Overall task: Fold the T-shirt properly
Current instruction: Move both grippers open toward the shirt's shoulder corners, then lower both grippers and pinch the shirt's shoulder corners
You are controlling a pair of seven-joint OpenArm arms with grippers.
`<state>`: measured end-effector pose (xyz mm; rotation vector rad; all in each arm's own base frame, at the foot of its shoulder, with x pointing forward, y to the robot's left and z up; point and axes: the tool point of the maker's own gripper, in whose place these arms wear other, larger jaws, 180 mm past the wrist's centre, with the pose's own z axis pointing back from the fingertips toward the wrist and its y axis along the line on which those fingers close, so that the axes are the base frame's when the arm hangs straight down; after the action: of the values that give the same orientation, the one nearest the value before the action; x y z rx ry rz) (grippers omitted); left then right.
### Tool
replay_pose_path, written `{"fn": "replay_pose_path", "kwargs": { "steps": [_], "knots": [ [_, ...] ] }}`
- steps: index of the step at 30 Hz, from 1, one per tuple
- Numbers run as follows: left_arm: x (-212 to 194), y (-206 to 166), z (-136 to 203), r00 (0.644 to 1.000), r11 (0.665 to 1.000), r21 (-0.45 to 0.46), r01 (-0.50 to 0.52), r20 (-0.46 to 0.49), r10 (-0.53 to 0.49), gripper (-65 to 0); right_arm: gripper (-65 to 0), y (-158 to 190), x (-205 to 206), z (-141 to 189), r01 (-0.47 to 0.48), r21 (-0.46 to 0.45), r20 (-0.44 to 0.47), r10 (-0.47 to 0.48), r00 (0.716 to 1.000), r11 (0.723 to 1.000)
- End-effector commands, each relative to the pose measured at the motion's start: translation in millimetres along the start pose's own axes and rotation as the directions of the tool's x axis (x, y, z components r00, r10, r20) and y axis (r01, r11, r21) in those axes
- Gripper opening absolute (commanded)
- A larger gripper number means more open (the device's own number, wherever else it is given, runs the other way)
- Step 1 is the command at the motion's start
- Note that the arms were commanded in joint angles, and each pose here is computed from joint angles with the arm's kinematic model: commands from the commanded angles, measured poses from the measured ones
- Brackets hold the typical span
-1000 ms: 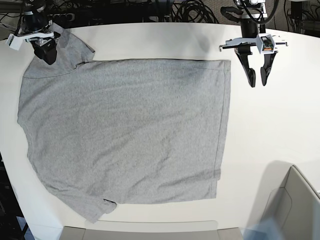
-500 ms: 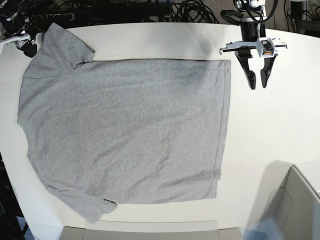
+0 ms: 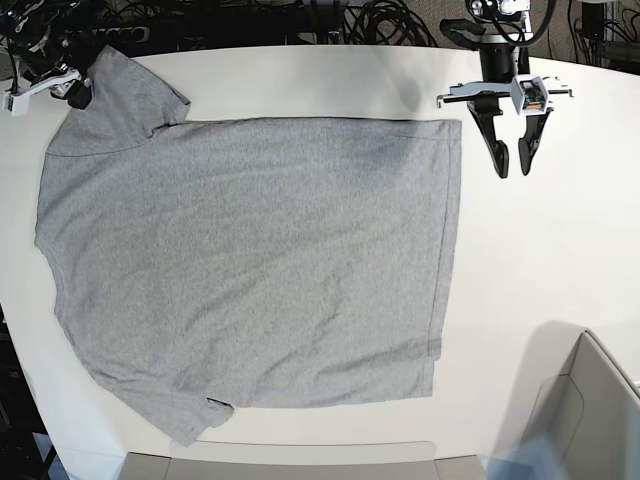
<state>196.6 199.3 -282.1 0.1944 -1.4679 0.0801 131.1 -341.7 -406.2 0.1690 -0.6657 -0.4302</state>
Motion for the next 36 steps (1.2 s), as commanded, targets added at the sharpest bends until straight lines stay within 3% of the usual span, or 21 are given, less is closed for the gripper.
{"fn": "replay_pose_path", "kwargs": {
  "steps": [1,4,15,23,26,30,36],
  "knots": [
    [9,2,2,0.999,1.000,0.002,0.004,0.036,-0.004,-45.1,-35.1,-4,-9,1,-0.028,-0.007,-0.049,0.027,0.998,1.000],
    [9,2,2,0.999,1.000,0.002,0.004,0.036,-0.004,-45.1,-35.1,5,-19,-6,-0.052,0.030,-0.100,0.054,0.993,0.998],
    [6,2,2,1.000,1.000,0.002,0.004,0.018,-0.004,-45.1,-35.1,12,-68,-8,-0.004,0.063,-0.319,0.024,0.947,0.998],
    [-21,-5,0,0.991,1.000,-0.018,-0.018,-0.135,0.015,-44.6,-35.2,19,-71,-10,-0.004,0.074,-0.332,0.028,0.943,0.997],
    [-26,-30,-4,0.984,0.990,-0.132,-0.055,-0.175,0.031,-41.1,-35.2,17,-71,-9,-0.006,0.072,-0.333,0.030,0.943,0.997],
    [-40,-58,-7,0.944,0.951,-0.244,-0.191,-0.311,0.110,-38.2,-35.2,17,-71,-9,-0.007,0.071,-0.333,0.030,0.942,0.997],
    [-56,-45,-22,0.846,0.897,-0.273,-0.347,-0.504,0.174,-38.0,-35.2,13,-68,-7,-0.020,0.062,-0.334,0.040,0.942,0.998]
  ]
}}
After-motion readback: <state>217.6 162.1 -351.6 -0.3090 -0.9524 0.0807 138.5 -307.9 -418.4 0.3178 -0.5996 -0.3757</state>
